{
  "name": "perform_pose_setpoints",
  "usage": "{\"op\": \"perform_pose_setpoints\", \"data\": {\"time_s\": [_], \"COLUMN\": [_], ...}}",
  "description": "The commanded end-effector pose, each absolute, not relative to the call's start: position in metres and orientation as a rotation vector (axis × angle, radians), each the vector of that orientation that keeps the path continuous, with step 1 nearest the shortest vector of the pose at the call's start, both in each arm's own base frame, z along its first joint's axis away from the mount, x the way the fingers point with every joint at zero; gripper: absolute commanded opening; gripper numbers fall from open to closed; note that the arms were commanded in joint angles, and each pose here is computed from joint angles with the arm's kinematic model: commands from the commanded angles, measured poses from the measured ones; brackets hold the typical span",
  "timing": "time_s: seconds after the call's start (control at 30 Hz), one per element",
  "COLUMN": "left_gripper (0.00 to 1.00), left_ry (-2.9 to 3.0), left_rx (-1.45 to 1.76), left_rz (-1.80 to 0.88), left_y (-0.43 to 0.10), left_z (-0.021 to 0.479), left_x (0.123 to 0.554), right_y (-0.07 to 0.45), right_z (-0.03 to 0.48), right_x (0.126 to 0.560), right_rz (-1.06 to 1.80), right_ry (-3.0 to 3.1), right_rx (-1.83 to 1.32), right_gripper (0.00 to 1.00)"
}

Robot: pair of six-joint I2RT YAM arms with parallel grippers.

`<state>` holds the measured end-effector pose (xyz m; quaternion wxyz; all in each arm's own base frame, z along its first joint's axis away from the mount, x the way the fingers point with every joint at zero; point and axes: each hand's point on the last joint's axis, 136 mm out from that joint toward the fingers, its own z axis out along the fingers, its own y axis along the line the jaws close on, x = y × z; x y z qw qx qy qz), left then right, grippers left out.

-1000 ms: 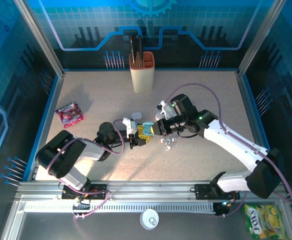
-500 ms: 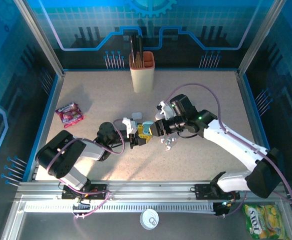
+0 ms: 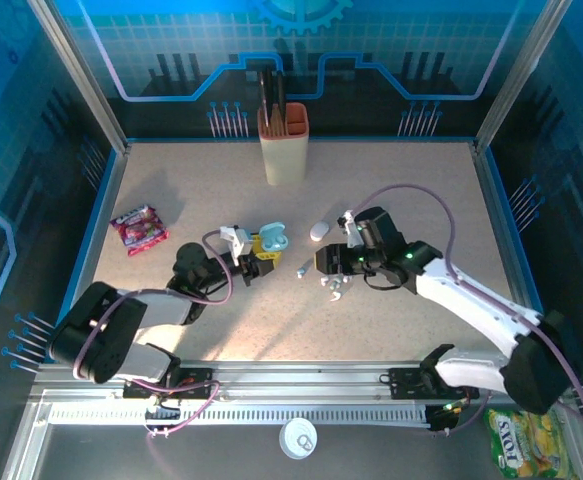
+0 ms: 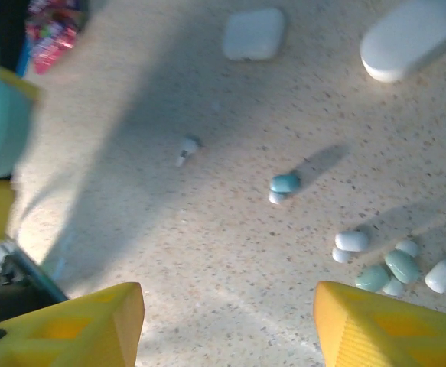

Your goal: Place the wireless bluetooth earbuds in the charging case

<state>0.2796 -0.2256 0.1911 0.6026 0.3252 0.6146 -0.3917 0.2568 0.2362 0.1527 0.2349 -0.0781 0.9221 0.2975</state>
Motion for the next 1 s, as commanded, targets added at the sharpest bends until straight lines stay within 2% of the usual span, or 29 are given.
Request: {"op": "perform_pose_setpoints", "data": {"time_s": [0.0,0.1,0.3,0.73,0.97], "left_gripper": [0.27,0.26,0.26,0.24,0.26], "left_ry": [1.447,1.466,1.502,1.570,1.570], "left_rx": [0.679,0.649,0.608,0.402,0.396], "left_rz": [-0.849,-0.790,-0.714,-0.669,-0.666], "left_y": [-0.204,-0.187,-0.171,-0.140,-0.140], "left_z": [0.195,0.198,0.202,0.205,0.203], "left_x": [0.283,0.286,0.289,0.307,0.308], "right_y": [0.246,0.260,0.270,0.298,0.287], "right_z": [0.133,0.107,0.072,0.026,0.018], "right_x": [0.273,0.279,0.301,0.317,0.312], "right_rz": [0.731,0.594,0.188,-0.011,-0.132], "right_ry": [2.575,2.625,2.591,2.601,2.612], "right_rx": [-0.155,-0.222,-0.425,-0.672,-0.734], "right_gripper": [0.60,0.57,0.59,0.64,0.66]}}
